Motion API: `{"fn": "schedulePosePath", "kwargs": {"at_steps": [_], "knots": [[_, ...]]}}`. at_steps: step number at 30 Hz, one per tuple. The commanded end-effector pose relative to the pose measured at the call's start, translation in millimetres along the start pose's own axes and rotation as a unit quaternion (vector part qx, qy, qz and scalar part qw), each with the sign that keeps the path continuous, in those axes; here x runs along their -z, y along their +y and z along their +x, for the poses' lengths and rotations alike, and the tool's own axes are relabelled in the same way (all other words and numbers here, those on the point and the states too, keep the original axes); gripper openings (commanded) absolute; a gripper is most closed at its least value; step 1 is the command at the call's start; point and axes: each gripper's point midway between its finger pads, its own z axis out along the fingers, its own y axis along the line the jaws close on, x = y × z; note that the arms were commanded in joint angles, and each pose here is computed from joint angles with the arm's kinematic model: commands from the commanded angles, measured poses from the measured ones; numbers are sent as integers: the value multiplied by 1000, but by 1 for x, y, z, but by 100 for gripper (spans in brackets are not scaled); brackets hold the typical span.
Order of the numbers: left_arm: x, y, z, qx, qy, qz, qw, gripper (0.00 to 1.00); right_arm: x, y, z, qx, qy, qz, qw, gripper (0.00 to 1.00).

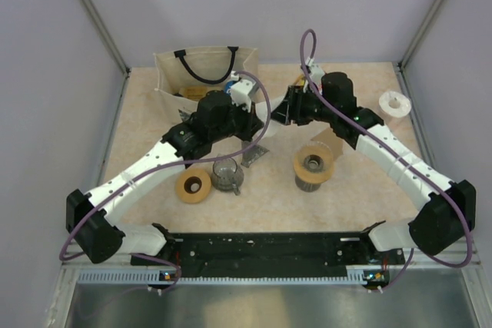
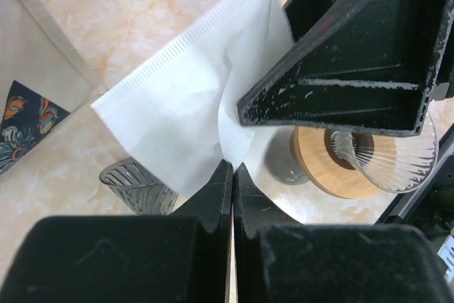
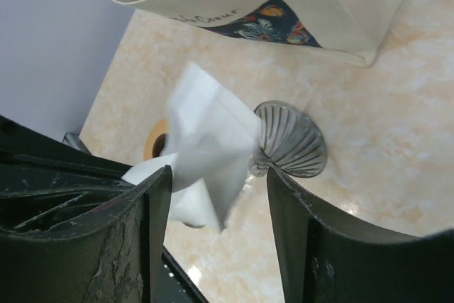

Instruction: Place the coffee filter in the dripper

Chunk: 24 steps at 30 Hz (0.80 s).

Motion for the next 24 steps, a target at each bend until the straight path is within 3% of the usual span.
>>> {"fn": "schedulePosePath", "kwargs": {"at_steps": [1, 11, 17, 24], "knots": [[8, -1, -30, -1, -38, -15, 999, 0, 8, -11, -24, 26, -39, 67, 997, 56], [3, 11, -34, 26, -51, -53, 997, 0, -3, 1, -19, 24, -26, 33, 999, 54], [1, 23, -37, 53, -54, -93, 993, 0, 11, 9, -26, 37, -54, 22, 998, 56], [3, 8, -40, 61, -59, -54, 995, 0, 16, 10, -33, 38, -77, 24, 996, 56]]}}
